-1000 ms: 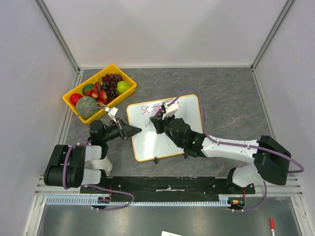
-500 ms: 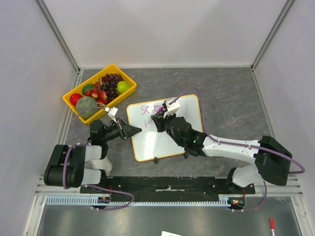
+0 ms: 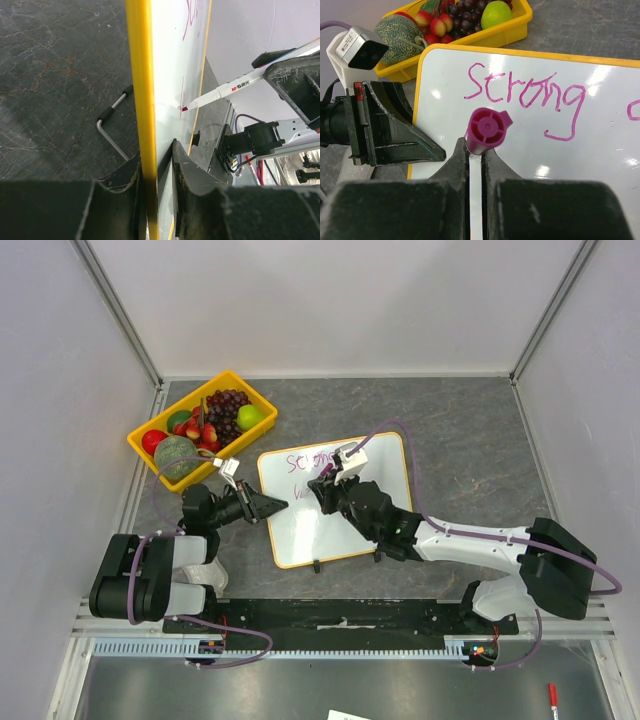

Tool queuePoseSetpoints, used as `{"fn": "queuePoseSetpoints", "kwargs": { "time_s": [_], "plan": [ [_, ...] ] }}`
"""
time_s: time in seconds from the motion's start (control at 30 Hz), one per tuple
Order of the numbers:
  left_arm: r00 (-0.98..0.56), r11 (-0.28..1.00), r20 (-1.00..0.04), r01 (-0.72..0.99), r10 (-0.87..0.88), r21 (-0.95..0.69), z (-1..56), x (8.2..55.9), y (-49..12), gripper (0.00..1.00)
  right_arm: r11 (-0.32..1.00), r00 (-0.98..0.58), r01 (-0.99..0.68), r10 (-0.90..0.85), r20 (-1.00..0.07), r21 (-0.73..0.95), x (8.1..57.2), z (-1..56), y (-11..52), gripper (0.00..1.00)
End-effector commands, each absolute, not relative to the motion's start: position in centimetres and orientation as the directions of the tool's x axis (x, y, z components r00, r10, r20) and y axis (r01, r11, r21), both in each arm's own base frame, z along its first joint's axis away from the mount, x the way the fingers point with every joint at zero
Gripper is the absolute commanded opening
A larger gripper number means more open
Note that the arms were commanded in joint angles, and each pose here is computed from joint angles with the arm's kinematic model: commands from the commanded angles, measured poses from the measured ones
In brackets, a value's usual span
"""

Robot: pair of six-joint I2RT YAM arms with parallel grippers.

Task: Write a sentence on the whiteboard
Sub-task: Pick up the sentence from the whiteboard.

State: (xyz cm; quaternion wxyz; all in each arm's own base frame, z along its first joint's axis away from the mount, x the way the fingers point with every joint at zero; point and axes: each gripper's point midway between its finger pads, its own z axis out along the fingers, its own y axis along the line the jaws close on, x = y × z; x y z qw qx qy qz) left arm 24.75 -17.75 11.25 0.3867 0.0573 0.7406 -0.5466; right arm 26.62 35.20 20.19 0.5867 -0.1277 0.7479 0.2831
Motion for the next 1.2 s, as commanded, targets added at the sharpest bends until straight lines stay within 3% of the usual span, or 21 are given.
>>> {"fn": "queuePoseSetpoints", "kwargs": {
  "time_s": [0.0,0.57,1.17],
  "plan": [
    [-0.652,0.435,-0.691,0.548,-0.313,-0.714,10.9,25.5,-17.6,0.02,0.806,-0.288,-0.516,0.156,-0.945,0.29,26.3,20.0,34.5,0.0],
    [-0.651,0.435,-0.692,0.549,-0.313,-0.714,10.9,25.5,-17.6,0.02,0.777,-0.227,-0.527,0.26,-0.939,0.343,26.7,25.2,34.1,0.0],
    [-0.652,0.434,-0.692,0.55,-0.311,-0.714,10.9,25.4,-17.6,0.02,0.785,-0.271,-0.512,0.237,-0.933,0.348,27.9,22.5,34.9,0.0]
  ]
}}
